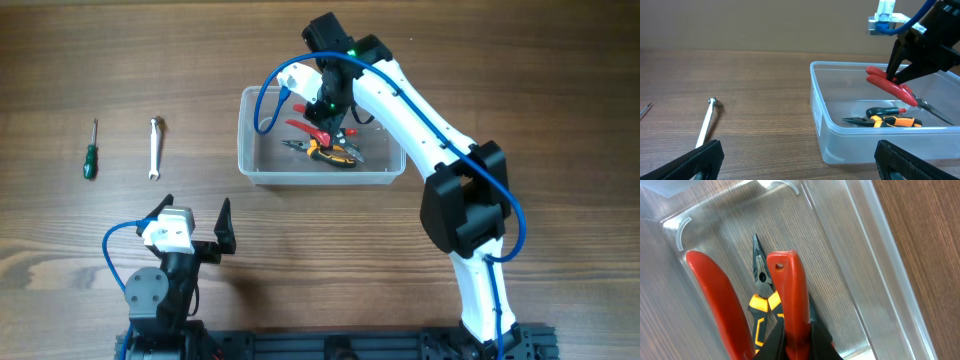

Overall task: Pack container
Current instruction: 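Carry the red-handled pliers left into the container and open the right gripper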

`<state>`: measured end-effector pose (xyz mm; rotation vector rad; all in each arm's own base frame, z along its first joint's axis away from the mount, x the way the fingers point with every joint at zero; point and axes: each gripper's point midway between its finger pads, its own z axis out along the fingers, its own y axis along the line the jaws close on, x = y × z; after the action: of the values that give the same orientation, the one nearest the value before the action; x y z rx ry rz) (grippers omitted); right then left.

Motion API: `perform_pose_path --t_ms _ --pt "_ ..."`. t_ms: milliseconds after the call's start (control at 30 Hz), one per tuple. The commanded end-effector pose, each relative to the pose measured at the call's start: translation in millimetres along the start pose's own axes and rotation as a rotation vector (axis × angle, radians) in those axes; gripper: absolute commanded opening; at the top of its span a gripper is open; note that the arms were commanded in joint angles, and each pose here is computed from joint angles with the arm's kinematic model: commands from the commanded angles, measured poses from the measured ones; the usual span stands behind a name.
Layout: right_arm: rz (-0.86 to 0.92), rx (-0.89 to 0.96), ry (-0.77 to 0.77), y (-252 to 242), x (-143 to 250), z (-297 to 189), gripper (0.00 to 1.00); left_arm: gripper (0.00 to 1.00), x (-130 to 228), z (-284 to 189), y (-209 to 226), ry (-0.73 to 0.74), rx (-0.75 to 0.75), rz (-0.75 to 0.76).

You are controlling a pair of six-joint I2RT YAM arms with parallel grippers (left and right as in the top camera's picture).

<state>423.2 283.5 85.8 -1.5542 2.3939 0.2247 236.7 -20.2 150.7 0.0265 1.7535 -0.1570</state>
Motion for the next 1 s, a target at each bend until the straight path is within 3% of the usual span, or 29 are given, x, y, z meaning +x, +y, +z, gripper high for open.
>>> perform_pose_path --t_ms 0,333,367,467,533,567,667,800,967 --pt "0.041 -0.045 0.002 7.3 -1.6 15.6 0.04 1.0 2.1 0.7 -2.7 0.0 0.015 0.018" --pt "0.054 -0.069 0.034 13.6 12.8 35.7 0.05 1.0 2.1 0.7 -2.7 0.0 0.015 0.018" --pt "0.054 -0.069 0.034 13.6 12.8 35.7 0.09 1.0 2.1 0.7 -2.7 0.0 0.015 0.018" --pt "0.052 -0.067 0.031 13.0 12.0 35.8 0.34 1.0 2.1 0.7 -2.7 0.0 0.015 0.018" --pt "0.053 -0.066 0.03 12.7 11.9 35.5 0.59 1.0 2.1 0.7 -2.7 0.0 0.015 0.018" --pt "0.053 -0.065 0.031 12.4 12.0 35.5 0.77 1.0 2.1 0.7 -2.7 0.0 0.015 0.018" --pt "0.087 -0.014 0.05 3.5 13.9 32.3 1.0 1.0 2.1 0.7 -2.7 0.0 0.015 0.018" --pt "0.092 0.039 0.006 -6.5 -1.9 6.8 1.0 1.0 2.1 0.7 -2.7 0.0 0.015 0.018" --pt "0.12 0.192 -0.136 -30.4 -38.1 -73.6 1.0 1.0 2.1 0.7 -2.7 0.0 0.015 0.018"
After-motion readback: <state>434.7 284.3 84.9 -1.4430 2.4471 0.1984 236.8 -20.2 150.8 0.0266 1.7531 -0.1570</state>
